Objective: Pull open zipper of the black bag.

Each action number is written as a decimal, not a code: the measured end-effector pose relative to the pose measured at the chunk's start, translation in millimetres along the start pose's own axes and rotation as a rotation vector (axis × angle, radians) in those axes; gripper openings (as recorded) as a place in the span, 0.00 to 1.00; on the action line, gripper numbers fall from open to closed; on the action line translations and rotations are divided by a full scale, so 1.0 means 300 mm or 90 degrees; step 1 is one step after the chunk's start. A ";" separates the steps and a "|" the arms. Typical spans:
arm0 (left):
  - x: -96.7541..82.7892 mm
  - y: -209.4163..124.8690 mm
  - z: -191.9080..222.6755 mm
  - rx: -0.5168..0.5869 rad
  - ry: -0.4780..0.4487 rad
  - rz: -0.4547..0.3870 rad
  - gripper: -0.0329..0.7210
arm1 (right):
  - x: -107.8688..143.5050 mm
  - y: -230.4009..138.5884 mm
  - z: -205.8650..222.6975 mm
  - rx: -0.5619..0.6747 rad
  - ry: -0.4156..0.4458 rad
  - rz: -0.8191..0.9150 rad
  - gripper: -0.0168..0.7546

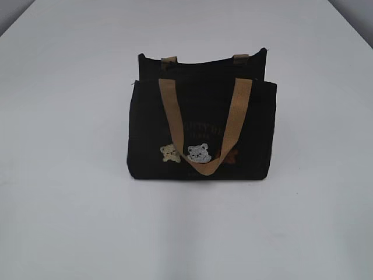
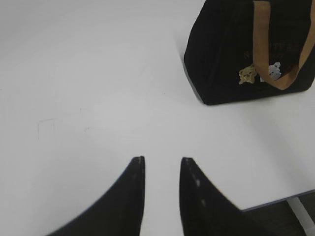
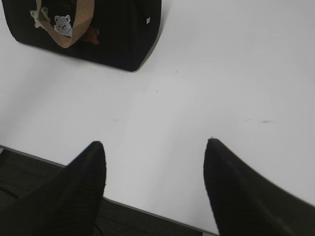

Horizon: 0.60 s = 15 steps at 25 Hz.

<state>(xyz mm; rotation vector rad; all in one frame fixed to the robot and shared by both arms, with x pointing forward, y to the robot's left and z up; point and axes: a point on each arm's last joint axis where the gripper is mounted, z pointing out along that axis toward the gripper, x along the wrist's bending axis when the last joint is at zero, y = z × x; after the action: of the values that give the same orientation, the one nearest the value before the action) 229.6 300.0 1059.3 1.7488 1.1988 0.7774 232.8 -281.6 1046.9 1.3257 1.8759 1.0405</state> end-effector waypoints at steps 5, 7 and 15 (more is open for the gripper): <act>0.000 0.001 -0.001 -0.007 0.000 0.000 0.28 | 0.001 0.000 -0.002 -0.004 0.000 0.000 0.65; 0.000 0.001 -0.002 -0.010 0.002 0.000 0.28 | 0.002 -0.004 -0.008 -0.014 -0.002 -0.002 0.65; -0.006 0.001 -0.001 -0.009 0.114 -0.055 0.28 | 0.007 -0.002 -0.005 -0.016 -0.019 0.016 0.65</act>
<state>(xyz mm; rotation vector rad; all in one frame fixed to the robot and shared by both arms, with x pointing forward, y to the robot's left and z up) 229.0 298.2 1059.7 1.6308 1.3752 0.9043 230.7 -280.2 1046.9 1.3471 1.8227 1.0487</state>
